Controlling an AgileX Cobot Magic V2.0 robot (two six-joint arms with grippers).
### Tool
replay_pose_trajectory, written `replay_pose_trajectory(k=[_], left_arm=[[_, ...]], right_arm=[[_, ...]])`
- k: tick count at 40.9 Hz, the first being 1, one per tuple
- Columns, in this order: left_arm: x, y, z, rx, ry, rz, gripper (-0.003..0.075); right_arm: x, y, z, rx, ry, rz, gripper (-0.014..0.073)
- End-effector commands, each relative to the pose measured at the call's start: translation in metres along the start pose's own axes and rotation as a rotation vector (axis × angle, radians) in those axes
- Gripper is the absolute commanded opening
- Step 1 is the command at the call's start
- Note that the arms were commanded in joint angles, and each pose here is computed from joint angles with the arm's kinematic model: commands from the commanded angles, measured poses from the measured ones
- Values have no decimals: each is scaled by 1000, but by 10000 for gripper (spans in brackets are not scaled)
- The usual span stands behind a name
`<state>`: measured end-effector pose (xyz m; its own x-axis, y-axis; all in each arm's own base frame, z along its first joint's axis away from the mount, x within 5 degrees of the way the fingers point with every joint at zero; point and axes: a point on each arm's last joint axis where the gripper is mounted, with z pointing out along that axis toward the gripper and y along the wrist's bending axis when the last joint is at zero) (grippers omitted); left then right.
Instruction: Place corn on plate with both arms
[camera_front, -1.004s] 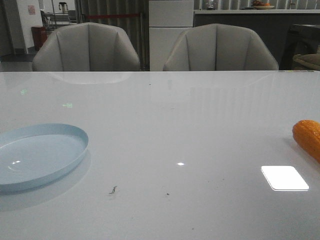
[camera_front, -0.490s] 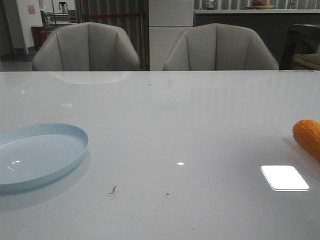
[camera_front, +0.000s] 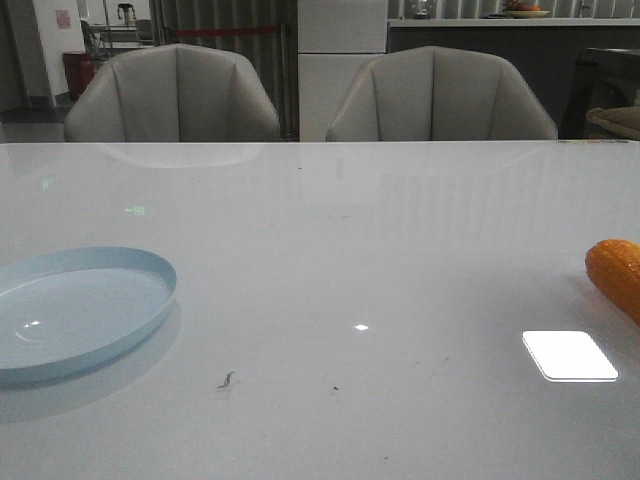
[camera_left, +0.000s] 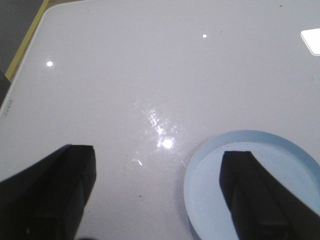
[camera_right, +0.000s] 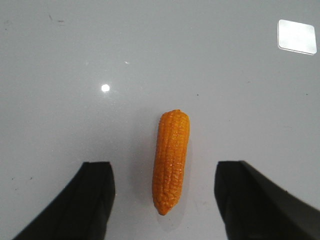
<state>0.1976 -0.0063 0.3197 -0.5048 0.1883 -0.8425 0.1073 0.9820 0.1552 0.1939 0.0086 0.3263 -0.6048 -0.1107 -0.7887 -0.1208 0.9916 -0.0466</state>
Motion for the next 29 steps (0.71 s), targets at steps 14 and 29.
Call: replay_pose_trajectory(k=[14, 29], left_arm=[[-17, -2, 55, 58, 285, -143, 564], [-34, -6, 143, 109, 652, -236, 561]], right_arm=[[-15, -2, 0, 12, -77, -12, 551], [-15, -2, 0, 12, -77, -12, 551]])
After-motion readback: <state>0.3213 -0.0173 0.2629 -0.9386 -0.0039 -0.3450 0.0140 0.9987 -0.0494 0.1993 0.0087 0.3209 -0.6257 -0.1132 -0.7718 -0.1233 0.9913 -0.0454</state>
